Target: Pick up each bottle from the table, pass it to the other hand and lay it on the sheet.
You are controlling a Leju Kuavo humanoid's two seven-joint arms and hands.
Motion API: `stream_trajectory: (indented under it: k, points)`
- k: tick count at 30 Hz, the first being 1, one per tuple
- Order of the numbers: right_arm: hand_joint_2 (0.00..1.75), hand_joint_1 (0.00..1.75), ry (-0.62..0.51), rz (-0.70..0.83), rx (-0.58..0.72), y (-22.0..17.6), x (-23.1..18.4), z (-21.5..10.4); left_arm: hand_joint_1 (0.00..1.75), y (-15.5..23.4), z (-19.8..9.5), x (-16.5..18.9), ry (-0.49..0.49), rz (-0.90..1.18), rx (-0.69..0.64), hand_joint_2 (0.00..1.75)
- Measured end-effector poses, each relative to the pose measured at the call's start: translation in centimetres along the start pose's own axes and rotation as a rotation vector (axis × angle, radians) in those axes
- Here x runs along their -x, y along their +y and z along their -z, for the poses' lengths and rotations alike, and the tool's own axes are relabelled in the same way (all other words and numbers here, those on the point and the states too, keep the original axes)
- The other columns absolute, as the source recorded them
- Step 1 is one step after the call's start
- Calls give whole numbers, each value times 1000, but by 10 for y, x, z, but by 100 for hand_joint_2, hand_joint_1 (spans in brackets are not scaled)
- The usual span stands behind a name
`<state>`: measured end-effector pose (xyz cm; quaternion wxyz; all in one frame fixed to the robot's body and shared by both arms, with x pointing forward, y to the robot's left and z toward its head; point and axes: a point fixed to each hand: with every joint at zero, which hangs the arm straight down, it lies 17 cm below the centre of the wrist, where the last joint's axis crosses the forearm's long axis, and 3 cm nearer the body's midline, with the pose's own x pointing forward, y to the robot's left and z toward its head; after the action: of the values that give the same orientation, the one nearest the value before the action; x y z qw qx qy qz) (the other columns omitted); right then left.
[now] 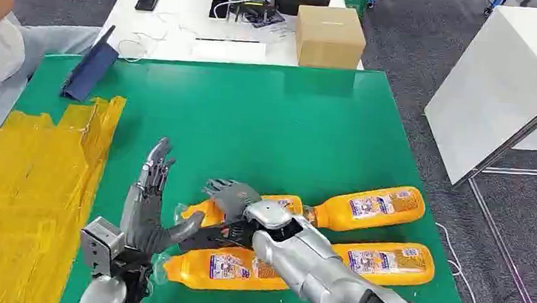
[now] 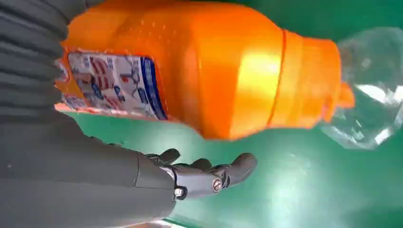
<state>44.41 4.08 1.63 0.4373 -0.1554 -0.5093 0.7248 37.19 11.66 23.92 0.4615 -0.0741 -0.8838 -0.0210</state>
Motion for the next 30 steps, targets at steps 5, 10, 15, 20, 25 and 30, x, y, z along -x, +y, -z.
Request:
stream_trajectory:
  k: [5, 10, 15, 20, 25, 30]
  points:
    - [175, 0, 47, -5, -13, 17, 18, -5, 0, 9, -5, -3, -1, 24, -26, 175]
    - [175, 0, 71, 0, -12, 23, 30, -8, 0, 13, -6, -7, -8, 27, -38, 175]
    - [175, 0, 100, -9, -8, 26, 40, -10, 0, 13, -7, -9, -11, 35, -41, 175]
    - [175, 0, 124, -12, 5, 25, 48, -11, 0, 15, -9, -10, -11, 42, -49, 175]
    - [175, 0, 140, -21, 11, 26, 55, -13, 0, 15, -10, -12, -12, 44, -52, 175]
    - [175, 0, 144, -17, 12, 26, 57, -14, 0, 16, -11, -12, -9, 43, -53, 175]
